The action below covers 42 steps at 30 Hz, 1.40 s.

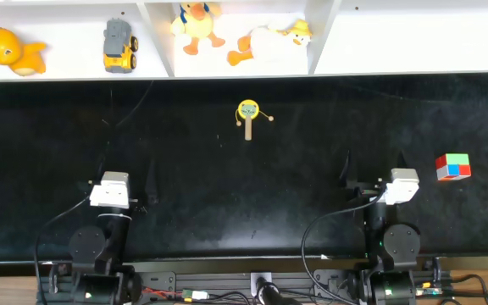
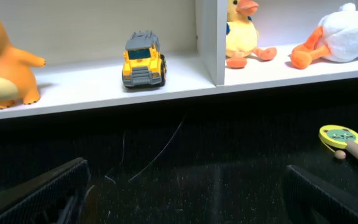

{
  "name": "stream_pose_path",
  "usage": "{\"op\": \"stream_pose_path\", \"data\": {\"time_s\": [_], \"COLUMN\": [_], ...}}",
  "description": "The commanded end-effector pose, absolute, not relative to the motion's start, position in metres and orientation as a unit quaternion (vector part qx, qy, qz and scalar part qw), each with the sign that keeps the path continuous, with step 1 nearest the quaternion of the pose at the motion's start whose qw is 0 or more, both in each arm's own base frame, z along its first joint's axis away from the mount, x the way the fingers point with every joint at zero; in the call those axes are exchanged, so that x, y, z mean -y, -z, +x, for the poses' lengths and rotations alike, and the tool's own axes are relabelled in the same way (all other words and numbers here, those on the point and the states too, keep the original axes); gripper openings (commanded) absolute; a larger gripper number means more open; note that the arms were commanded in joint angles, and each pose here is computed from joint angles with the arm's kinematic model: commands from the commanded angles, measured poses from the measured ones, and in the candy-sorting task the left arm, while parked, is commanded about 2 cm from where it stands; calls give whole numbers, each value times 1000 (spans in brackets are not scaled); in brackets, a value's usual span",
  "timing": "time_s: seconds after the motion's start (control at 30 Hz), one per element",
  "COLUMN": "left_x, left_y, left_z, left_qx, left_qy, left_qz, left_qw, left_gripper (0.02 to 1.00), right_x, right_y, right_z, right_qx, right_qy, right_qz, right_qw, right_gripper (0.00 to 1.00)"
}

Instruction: Store Toys

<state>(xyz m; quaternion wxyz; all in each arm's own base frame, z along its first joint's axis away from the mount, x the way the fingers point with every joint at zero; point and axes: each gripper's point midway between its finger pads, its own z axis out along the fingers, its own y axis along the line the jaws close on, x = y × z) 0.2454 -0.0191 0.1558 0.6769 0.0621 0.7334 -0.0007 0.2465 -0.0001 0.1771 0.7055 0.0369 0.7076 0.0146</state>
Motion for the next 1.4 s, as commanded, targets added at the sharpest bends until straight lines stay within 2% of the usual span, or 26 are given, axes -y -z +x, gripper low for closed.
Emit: {"op": "stream_pose_path", "data": {"time_s": [0.03,0.23,0.43,0.53,0.63,0.73,0.83,0.9,1.03,1.2,1.33,1.4], "left_x": [20,20,20,20,20,20,20,20,20,20,20,20], "left_y": [-156,-156,-156,-156,-156,-156,-156,-156,-156,-156,-156,-156], "left_z": [245,245,245,245,245,245,245,245,245,245,245,245], "left_qx": [-732,-731,-731,-732,-732,-732,-731,-731,-732,-732,-732,-732], "left_qy": [-4,-4,-4,-4,-4,-4,-4,-4,-4,-4,-4,-4], "left_qz": [69,69,69,69,69,69,69,69,69,69,69,69], "left_qw": [678,678,678,678,678,678,678,678,678,678,678,678], "left_gripper": [998,998,998,998,998,998,998,998,998,998,998,998], "right_x": [0,5,-6,-10,-15,-22,-30,-32,-44,-87,-121,-133], "right_y": [-174,-174,-165,-152,-137,-130,-128,-129,-138,-158,-150,-144], "right_z": [247,246,248,250,246,235,226,218,215,233,239,245], "right_qx": [-707,-707,-723,-750,-795,-848,-888,-914,-941,-963,-979,-981], "right_qy": [-15,4,-16,-38,-54,-51,-47,-39,-33,-56,-67,-67], "right_qz": [37,37,15,33,59,56,56,78,100,49,11,16], "right_qw": [706,706,690,659,601,525,455,395,323,260,190,180], "right_gripper": [996,996,996,996,993,996,996,996,996,996,998,1000]}}
